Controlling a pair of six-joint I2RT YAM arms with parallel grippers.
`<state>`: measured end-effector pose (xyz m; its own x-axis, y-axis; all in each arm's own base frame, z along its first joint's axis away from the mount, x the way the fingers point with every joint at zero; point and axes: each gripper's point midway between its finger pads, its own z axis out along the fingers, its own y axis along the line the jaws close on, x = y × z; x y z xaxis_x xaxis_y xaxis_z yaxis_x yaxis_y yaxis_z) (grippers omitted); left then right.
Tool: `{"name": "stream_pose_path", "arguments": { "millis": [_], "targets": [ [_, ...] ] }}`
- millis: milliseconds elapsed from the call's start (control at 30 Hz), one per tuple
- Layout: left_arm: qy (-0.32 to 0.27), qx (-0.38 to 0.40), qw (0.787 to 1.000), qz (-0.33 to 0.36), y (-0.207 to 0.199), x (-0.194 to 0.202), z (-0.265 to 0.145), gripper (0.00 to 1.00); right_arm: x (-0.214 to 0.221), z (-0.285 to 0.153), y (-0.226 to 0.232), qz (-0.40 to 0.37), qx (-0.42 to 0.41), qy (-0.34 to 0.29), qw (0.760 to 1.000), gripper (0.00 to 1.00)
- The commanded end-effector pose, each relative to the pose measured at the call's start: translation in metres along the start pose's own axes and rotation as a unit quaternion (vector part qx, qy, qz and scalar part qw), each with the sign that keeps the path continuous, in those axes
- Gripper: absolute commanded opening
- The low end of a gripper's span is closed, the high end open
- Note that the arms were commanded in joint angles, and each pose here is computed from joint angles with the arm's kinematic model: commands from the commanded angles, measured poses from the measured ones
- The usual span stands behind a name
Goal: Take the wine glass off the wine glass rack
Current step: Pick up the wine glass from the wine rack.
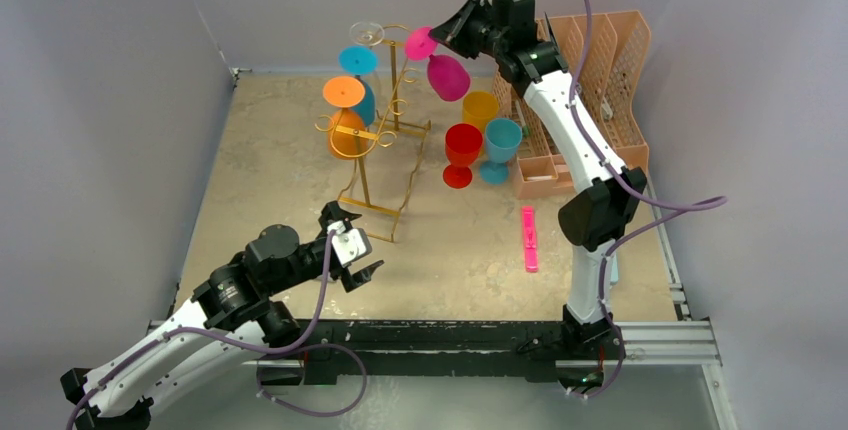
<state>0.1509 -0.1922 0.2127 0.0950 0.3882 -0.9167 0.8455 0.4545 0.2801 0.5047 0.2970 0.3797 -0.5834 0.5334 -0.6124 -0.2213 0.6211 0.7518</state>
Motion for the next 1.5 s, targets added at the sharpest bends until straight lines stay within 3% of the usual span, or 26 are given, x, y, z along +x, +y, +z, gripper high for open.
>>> {"name": "stream_pose_path", "arguments": {
  "millis": [0, 233, 567, 1167, 1467],
  "targets": [
    [-0.021, -0.015, 1.000, 0.001, 0.006, -0.010, 0.000, 0.97, -0.021, -0.027, 0.035, 0.001, -0.044, -0.023, 0.999, 0.00],
    [-0.020, -0.022, 1.000, 0.001, 0.008, -0.010, -0.002, 0.97, -0.032, -0.028, 0.043, 0.059, -0.071, -0.012, 0.996, 0.00],
    [-0.011, -0.018, 1.000, 0.003, 0.008, -0.007, -0.001, 0.98, -0.037, -0.039, 0.042, 0.067, -0.072, -0.021, 0.995, 0.00],
    [-0.032, -0.060, 0.997, -0.020, 0.021, -0.017, -0.009, 0.98, -0.031, -0.092, 0.051, -0.032, -0.078, -0.030, 0.996, 0.00],
    [-0.008, -0.160, 0.980, -0.118, 0.051, -0.018, -0.019, 1.00, 0.009, -0.175, 0.075, -0.132, -0.161, 0.006, 0.978, 0.00]
  ]
}}
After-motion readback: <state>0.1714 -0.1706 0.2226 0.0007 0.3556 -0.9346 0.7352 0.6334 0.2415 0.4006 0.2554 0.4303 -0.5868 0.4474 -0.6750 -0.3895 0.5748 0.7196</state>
